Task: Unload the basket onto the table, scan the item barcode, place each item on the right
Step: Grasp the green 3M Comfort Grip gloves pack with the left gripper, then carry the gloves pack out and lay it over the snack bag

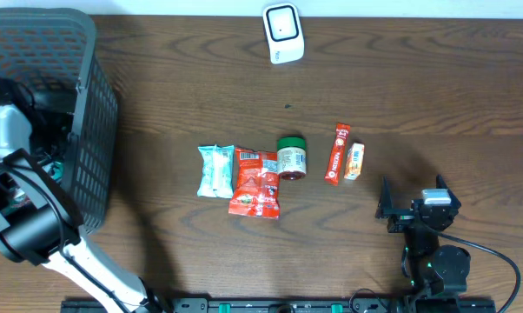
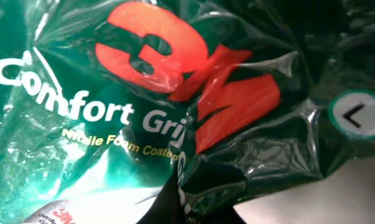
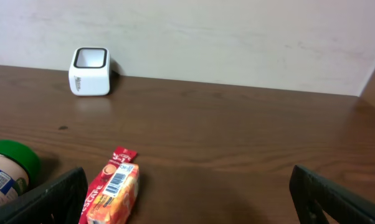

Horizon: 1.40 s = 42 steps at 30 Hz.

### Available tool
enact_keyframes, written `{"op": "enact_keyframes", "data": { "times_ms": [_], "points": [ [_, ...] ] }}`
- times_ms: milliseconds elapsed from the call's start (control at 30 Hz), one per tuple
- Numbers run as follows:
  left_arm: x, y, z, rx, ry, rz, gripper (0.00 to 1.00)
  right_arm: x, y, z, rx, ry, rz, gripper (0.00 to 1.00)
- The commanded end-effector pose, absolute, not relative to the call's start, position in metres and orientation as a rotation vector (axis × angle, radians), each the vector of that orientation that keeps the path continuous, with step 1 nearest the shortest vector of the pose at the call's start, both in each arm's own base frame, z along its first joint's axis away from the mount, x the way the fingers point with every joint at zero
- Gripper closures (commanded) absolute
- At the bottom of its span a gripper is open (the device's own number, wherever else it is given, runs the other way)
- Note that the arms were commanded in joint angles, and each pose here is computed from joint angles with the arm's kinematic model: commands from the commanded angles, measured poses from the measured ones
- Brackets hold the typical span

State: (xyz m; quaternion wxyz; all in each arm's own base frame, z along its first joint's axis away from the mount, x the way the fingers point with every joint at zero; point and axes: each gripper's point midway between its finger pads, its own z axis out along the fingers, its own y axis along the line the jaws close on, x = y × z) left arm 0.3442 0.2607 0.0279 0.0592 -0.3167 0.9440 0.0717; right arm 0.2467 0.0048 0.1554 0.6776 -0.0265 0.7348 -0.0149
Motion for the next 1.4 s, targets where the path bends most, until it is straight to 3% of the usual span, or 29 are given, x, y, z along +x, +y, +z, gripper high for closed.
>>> {"op": "enact_keyframes", "data": {
  "times_ms": [0, 433, 800, 1133, 1367],
  "points": [
    [0.331, 0.254, 0.017, -1.012, 2.895, 0.1, 0.92, 0.247, 0.005, 0.155, -0.068, 1.65, -0.039, 0.01],
    [0.342, 0.27, 0.163, -1.066, 2.459, 0.212, 0.93, 0.247, 0.005, 0.155, -0.068, 1.65, -0.039, 0.01],
    [0.32, 0.24, 0.305, -0.959, 2.095, 0.254, 0.93, 0.247, 0.005, 0.155, -0.068, 1.65, -0.039, 0.01],
    [0.279, 0.105, 0.459, -0.486, 1.737, 0.037, 0.93, 0.247, 0.005, 0.155, -0.068, 1.65, -0.039, 0.01],
    [0.245, -0.02, 0.477, -0.049, 1.745, -0.402, 0.93, 0.247, 0.005, 0.155, -0.067, 1.65, -0.04, 0.01]
  ]
}}
